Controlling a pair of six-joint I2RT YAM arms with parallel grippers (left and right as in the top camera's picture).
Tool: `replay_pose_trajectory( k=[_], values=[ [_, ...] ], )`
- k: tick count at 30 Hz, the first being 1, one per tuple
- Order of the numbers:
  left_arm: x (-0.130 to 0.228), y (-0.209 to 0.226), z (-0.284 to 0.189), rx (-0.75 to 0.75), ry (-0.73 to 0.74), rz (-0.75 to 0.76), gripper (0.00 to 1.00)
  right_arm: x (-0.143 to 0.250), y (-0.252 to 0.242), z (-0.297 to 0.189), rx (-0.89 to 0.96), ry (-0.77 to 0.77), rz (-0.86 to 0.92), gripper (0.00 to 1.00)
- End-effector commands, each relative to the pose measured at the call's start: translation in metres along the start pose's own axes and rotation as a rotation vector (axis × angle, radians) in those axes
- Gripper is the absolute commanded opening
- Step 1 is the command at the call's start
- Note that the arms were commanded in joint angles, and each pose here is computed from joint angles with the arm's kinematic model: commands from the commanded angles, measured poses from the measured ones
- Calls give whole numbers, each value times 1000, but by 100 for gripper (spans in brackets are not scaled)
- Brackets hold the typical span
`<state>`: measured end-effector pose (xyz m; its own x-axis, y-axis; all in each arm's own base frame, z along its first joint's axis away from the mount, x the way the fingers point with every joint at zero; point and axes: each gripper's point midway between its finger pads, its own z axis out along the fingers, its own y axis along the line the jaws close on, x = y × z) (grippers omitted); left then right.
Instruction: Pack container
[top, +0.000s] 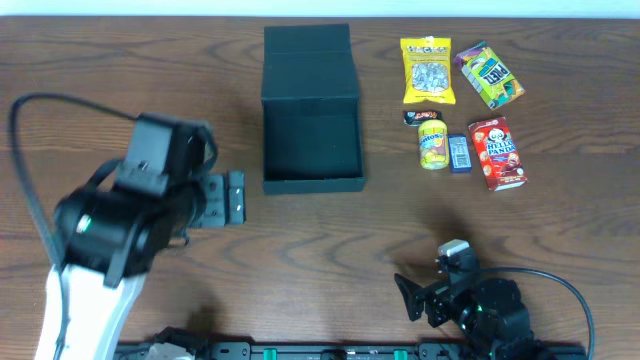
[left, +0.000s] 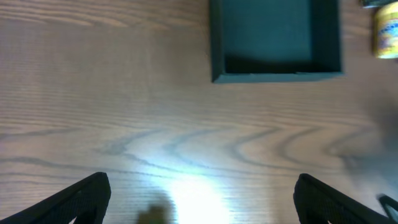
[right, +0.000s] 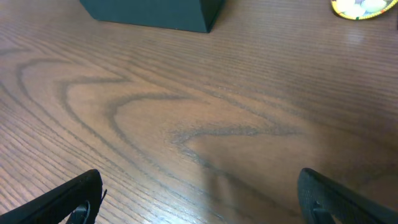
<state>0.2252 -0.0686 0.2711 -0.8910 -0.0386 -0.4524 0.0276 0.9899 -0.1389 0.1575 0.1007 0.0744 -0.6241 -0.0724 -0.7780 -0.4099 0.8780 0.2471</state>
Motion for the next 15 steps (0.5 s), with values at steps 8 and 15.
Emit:
replay_pose_trajectory(
  k=[8,15],
  values=[
    [43,6,-45,94,-153,-2,95,2,1,1,-5,3,-17,99],
    [65,13,-38,88,-144,-2,95,2,1,1,-4,3,-18,99]
  ],
)
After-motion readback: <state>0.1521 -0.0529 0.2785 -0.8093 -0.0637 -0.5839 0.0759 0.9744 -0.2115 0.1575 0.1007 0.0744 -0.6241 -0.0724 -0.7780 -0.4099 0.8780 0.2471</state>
